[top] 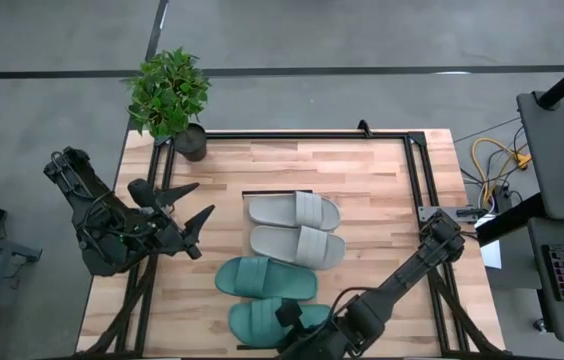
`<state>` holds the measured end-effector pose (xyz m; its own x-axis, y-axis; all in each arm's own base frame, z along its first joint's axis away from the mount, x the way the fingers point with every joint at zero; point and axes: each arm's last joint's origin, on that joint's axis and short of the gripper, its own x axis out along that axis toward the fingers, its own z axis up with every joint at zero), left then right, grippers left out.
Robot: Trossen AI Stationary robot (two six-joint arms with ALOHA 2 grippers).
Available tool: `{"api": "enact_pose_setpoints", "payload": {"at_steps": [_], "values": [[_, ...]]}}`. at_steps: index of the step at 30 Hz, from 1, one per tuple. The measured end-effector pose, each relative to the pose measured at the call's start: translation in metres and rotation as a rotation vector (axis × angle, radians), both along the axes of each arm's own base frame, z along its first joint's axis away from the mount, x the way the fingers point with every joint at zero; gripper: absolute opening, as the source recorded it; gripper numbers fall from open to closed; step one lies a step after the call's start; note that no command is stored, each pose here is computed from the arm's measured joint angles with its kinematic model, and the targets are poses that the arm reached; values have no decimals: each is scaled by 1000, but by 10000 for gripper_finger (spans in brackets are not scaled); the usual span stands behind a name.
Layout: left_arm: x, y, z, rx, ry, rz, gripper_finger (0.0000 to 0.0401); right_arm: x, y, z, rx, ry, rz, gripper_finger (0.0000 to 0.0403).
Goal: Pick and place slides into the shelf
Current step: Put the green slipper on the shelf
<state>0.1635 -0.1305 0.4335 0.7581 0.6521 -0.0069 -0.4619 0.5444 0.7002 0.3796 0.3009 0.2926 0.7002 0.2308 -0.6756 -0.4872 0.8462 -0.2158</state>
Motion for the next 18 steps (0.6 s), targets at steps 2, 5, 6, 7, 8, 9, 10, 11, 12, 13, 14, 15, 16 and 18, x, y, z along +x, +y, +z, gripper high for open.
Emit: {"api": "enact_pose_setpoints", "payload": {"at_steps": [2, 5, 6, 7, 8, 9, 10, 11, 12, 13, 14, 15, 16, 18], "values": [[0, 0, 0, 0, 0, 0, 262, 1, -1, -1, 28, 24, 10, 8], [0, 0, 0, 0, 0, 0, 262, 2, -2, -3, 57, 46, 11, 8], [0, 0, 0, 0, 0, 0, 262, 2, -2, -3, 59, 47, 8, 8], [0, 0, 0, 0, 0, 0, 262, 2, -2, -3, 61, 45, 8, 8], [0, 0, 0, 0, 0, 0, 262, 2, -2, -3, 64, 41, 8, 8], [0, 0, 0, 1, 1, 0, 262, 3, -2, -2, 67, 37, 10, 8], [0, 0, 0, 1, 1, 0, 262, 3, -2, -2, 67, 35, 16, 8], [0, 0, 0, 1, 1, 0, 262, 3, -1, -1, 70, 32, 23, 8], [0, 0, 0, 1, 1, 0, 262, 3, -1, 1, 80, 26, 36, 8], [0, 0, 0, 1, 1, 0, 262, 4, 0, 3, 97, 21, 54, 8], [0, 0, 0, 1, 1, 0, 262, 4, 2, 5, 117, 14, 69, 8], [0, 0, 0, 1, 1, 0, 262, 5, 3, 7, 140, 3, 84, 8], [0, 0, 0, 1, 1, 0, 262, 6, 4, 9, 161, -5, 99, 8], [0, 0, 0, 1, 1, 0, 262, 5, 5, 13, 182, -10, 119, 8]]}}
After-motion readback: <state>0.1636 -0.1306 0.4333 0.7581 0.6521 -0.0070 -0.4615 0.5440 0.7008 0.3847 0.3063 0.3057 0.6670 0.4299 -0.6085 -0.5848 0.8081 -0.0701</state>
